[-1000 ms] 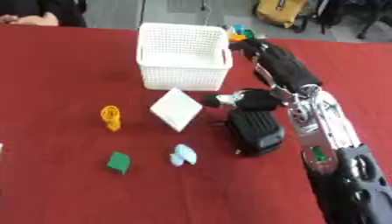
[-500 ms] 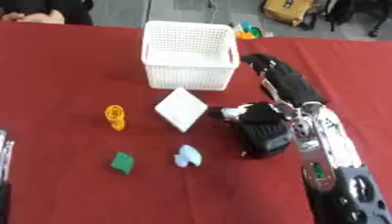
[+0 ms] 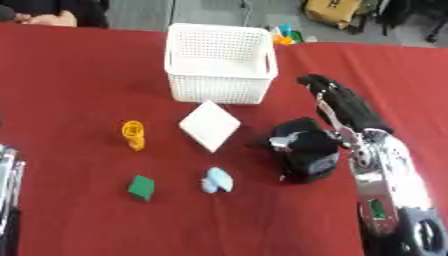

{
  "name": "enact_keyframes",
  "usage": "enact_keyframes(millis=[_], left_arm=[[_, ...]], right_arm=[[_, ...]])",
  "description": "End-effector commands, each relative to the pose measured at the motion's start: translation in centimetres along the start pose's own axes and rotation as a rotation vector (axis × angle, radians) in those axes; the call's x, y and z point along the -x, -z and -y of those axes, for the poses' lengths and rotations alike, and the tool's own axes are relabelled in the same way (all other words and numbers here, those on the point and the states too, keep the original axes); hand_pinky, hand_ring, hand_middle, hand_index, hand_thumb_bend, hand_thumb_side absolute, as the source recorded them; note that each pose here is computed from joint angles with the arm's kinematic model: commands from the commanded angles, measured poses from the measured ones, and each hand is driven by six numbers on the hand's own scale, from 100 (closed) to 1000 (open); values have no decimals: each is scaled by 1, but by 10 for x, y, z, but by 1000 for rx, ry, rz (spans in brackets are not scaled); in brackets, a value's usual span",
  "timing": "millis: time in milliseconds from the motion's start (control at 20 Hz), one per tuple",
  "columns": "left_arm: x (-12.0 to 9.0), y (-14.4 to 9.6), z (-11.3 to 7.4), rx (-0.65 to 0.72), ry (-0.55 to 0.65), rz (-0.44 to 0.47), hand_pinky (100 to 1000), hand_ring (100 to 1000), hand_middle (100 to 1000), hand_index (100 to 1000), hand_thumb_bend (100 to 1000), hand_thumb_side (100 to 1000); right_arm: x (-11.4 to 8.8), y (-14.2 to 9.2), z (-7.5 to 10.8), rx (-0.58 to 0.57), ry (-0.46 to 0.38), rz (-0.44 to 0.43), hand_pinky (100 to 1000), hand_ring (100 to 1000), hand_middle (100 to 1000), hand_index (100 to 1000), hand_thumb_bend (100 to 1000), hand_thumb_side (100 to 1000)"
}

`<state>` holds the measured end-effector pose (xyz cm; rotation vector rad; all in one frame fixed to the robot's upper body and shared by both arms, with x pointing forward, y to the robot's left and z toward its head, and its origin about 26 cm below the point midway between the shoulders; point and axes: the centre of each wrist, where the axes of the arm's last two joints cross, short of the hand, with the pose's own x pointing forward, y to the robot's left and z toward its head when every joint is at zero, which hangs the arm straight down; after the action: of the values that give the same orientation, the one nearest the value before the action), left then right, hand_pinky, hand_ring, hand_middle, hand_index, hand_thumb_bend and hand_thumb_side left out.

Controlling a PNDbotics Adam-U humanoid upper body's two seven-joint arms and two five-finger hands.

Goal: Pick up objects on the table and place them in the box.

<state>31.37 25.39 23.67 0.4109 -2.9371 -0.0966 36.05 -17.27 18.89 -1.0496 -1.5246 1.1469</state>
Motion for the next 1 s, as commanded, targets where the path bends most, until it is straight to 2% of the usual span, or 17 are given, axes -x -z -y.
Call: enact_keyframes(millis=[50,100,150,400,450,600,650,1000], left_arm=[[-4,6,-1,-11,0,25,578,551,522,723,124,904],[-4,6,-1,-11,0,24,578,551,522,723,124,904],[-4,6,-1,-11,0,24,578,551,522,723,124,903],[-5,6,0,-11,-6,20,578,550,522,722,125,904],[-5,6,0,-11,-6,19,578,550,521,722,126,904],[-5,6,0,-11,-8,17,578,550,521,722,126,904],[-5,6,0,-11,-8,16,579,549,521,722,125,905],[-5,6,1,-11,-10,10,578,548,520,721,124,904]], right_arm=[[6,1,3,-30,6,-36,985,1000,973,1000,1000,573],[7,2,4,-39,11,-39,985,1000,973,1000,1000,573],[7,2,4,-49,17,-40,992,1000,976,1000,1000,499],[9,6,0,-137,69,-20,1000,1000,973,1000,1000,505],[10,8,0,-144,74,-21,977,1000,961,1000,1000,501],[13,11,0,-156,81,-26,981,1000,966,1000,1000,507],[13,11,0,-160,85,-22,996,1000,976,1000,1000,535],[7,14,5,-195,121,39,1000,1000,981,1000,1000,528]])
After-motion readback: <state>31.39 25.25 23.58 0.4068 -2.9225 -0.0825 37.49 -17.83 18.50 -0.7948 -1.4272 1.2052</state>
